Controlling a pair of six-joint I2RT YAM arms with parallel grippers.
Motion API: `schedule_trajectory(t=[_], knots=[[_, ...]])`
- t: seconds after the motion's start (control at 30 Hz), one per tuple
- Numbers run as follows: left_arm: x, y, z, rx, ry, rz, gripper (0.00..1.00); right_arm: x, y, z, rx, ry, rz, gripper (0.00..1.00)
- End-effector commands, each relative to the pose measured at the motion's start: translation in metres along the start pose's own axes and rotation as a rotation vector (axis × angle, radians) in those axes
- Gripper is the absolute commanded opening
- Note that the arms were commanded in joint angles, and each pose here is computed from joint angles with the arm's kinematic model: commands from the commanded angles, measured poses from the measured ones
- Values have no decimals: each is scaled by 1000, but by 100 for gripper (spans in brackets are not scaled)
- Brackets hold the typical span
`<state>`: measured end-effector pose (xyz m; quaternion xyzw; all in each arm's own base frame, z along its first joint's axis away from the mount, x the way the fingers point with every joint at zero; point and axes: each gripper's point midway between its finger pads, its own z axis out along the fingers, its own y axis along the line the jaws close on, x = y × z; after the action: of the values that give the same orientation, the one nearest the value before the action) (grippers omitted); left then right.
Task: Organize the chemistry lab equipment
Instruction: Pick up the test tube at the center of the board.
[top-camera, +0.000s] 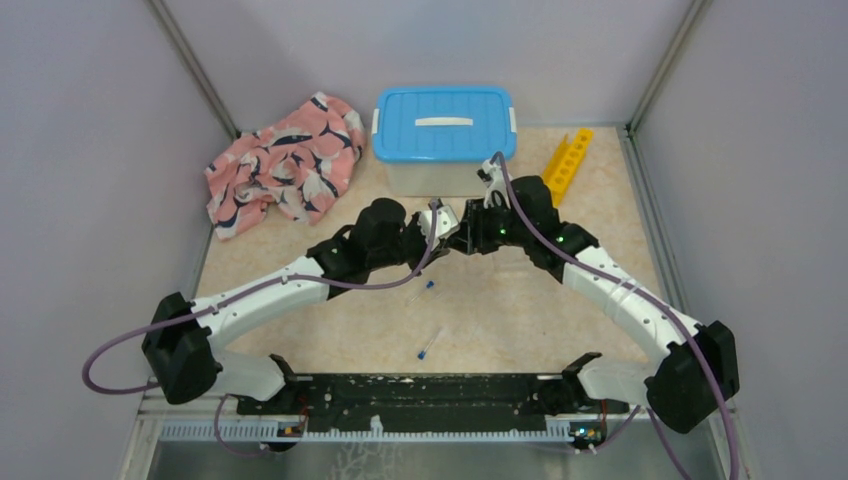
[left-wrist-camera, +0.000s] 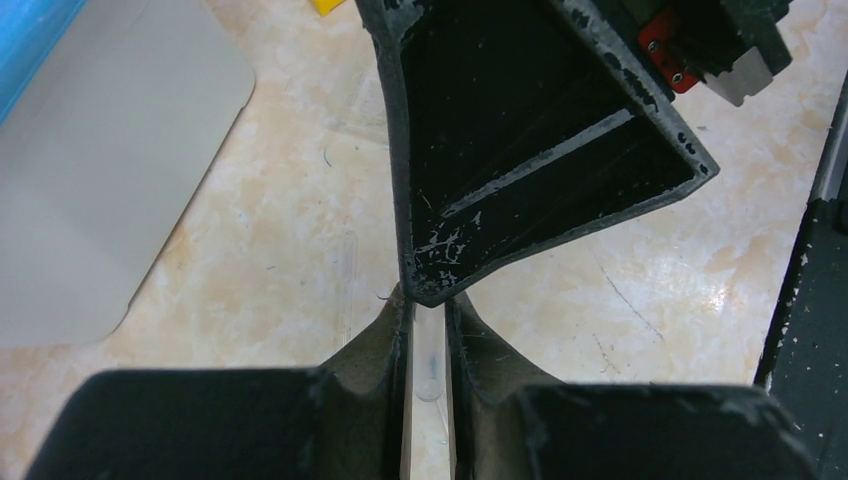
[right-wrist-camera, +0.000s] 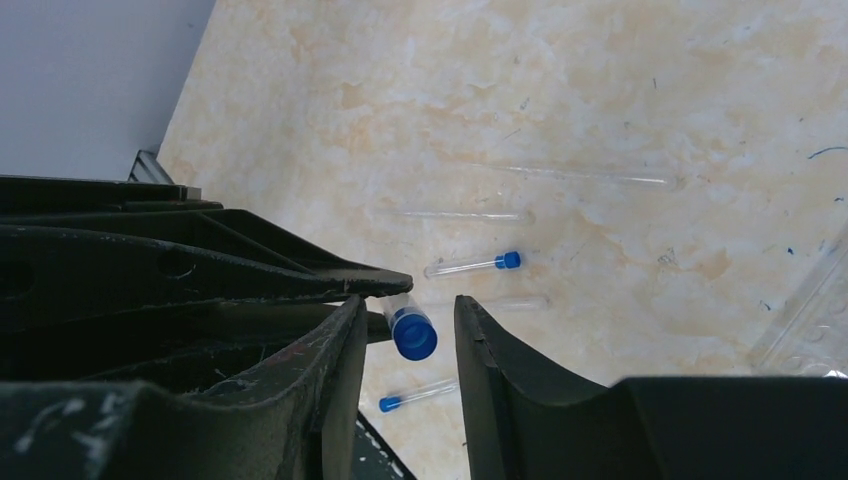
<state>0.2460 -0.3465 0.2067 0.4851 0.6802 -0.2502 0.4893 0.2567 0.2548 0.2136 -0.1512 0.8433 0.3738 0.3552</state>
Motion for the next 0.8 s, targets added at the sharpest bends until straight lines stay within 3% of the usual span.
schedule_trajectory(t=[0.0, 0.23, 0.4, 0.77], knots=[[-19, -3, -7, 14, -58, 43, 0, -2, 10, 4, -54, -8, -10, 36], [-21, 0, -8, 1, -63, 59, 0, 3, 7, 7, -50, 14, -4, 24], [-21, 4, -8, -25, -62, 59, 0, 6, 4, 8, -42, 20, -1, 10], [-16, 13, -11, -88, -49, 10, 52, -10, 0, 6, 8, -32, -12, 3]])
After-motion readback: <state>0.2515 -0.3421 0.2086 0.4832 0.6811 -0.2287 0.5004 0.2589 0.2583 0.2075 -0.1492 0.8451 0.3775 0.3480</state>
